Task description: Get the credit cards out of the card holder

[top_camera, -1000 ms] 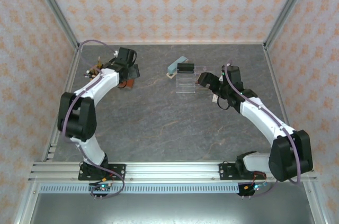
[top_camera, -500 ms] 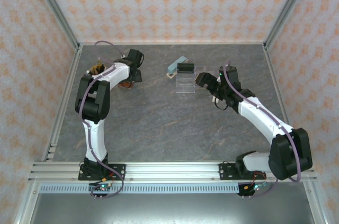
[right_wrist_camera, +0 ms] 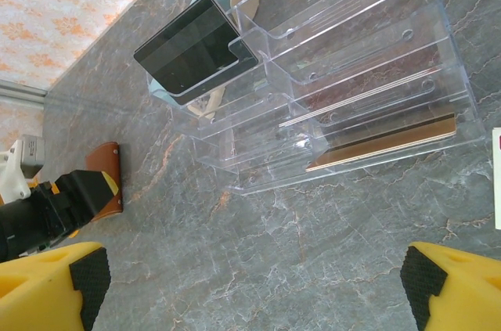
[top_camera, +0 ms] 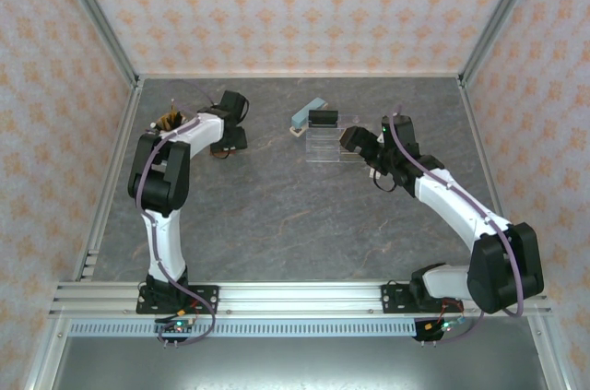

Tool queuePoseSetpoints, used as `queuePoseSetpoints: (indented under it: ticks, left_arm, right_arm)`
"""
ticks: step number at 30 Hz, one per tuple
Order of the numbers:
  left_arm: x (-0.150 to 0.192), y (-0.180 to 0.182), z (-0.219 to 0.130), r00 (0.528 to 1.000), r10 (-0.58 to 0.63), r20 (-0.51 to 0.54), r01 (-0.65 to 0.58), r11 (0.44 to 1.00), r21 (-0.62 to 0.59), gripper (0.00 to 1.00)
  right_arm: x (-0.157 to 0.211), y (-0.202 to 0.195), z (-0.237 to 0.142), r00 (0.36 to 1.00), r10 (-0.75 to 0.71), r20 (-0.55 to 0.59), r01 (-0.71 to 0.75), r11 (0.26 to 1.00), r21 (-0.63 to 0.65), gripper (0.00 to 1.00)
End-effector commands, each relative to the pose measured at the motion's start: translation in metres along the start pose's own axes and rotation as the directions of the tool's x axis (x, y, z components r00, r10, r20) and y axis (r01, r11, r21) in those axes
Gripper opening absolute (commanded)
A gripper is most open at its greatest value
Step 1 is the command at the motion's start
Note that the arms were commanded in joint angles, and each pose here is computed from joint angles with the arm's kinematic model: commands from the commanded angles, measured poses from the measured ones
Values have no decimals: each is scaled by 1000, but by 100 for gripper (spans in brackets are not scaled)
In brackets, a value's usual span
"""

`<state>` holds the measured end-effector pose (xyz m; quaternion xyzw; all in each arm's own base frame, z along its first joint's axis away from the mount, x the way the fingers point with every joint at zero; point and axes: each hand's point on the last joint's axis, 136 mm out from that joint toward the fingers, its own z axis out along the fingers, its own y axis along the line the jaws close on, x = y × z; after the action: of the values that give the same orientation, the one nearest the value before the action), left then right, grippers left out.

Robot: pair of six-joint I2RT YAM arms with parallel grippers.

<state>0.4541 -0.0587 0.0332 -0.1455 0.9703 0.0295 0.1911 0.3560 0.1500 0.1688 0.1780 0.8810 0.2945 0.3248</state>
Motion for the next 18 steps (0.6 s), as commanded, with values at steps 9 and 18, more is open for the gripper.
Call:
queuePoseSetpoints:
  ticks: [9,18]
  left_arm:
    - [100,-19,-27,973,98,-210,-63,984,164,56]
    - [153,-22,-58,946,234,-226,-185,958,218,50]
  right_arm:
    - [4,-1,11,1000,12,-13,-11,1000,17,97]
    - [7,9,23,999,-25,-46,27,999,45,95]
